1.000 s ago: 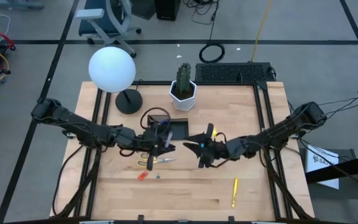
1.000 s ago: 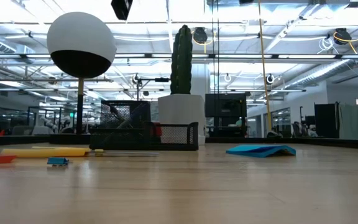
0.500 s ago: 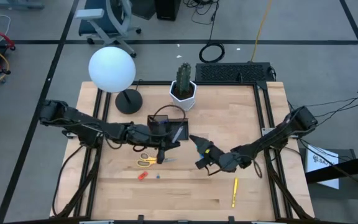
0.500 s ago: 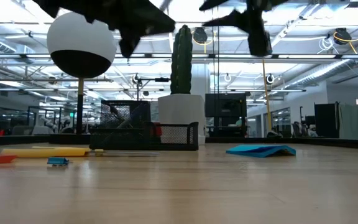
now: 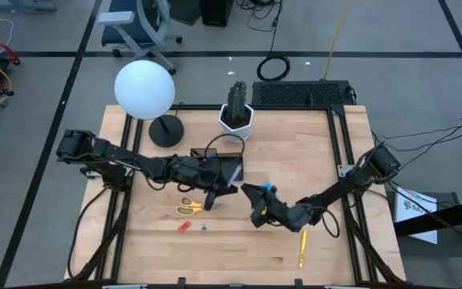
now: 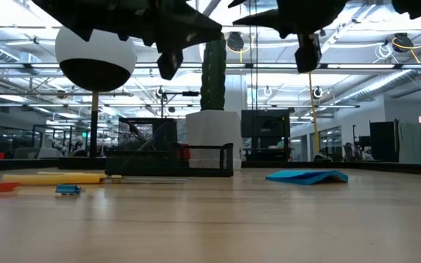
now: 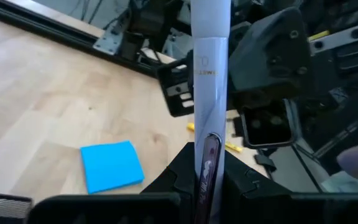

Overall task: Pick and place office supplies into organizer
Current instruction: Put the purple pen into the desk organizer

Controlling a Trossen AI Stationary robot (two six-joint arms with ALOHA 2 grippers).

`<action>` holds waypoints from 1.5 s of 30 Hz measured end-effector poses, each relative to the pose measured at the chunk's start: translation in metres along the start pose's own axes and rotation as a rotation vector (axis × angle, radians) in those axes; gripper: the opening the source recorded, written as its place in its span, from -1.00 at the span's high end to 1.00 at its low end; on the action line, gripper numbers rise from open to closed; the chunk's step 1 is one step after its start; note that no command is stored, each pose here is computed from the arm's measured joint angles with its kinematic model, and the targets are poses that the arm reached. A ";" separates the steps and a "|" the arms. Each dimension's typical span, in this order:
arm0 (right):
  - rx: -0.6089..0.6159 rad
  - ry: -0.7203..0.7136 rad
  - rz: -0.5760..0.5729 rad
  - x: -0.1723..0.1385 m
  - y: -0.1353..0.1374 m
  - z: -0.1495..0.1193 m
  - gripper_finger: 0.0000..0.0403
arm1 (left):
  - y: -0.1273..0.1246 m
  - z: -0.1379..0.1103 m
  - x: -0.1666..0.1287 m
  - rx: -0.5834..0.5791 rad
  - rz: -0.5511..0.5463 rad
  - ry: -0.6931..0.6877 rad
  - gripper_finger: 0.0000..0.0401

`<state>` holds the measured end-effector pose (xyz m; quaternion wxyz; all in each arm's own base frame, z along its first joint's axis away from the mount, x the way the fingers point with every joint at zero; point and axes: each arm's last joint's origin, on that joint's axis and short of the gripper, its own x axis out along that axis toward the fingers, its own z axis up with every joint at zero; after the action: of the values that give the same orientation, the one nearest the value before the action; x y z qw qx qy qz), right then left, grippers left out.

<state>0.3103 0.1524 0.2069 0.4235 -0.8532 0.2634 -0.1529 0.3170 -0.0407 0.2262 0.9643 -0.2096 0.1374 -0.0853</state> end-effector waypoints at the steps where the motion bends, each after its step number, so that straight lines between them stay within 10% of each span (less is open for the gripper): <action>1: -0.010 -0.007 -0.005 -0.001 0.000 0.001 0.60 | 0.000 0.000 0.000 0.001 -0.005 -0.001 0.85; 30: -0.121 -0.108 -0.204 0.042 0.005 -0.018 0.28 | -0.005 0.002 0.000 0.007 -0.043 -0.017 0.85; 45: -0.012 -0.117 -0.201 0.057 0.012 -0.026 0.83 | -0.004 0.002 0.000 -0.028 -0.037 -0.020 0.85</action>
<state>0.3402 0.0974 0.2149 0.4155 -0.8853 0.1524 -0.1430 0.3172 -0.0434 0.2296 0.9609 -0.2264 0.1251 -0.0991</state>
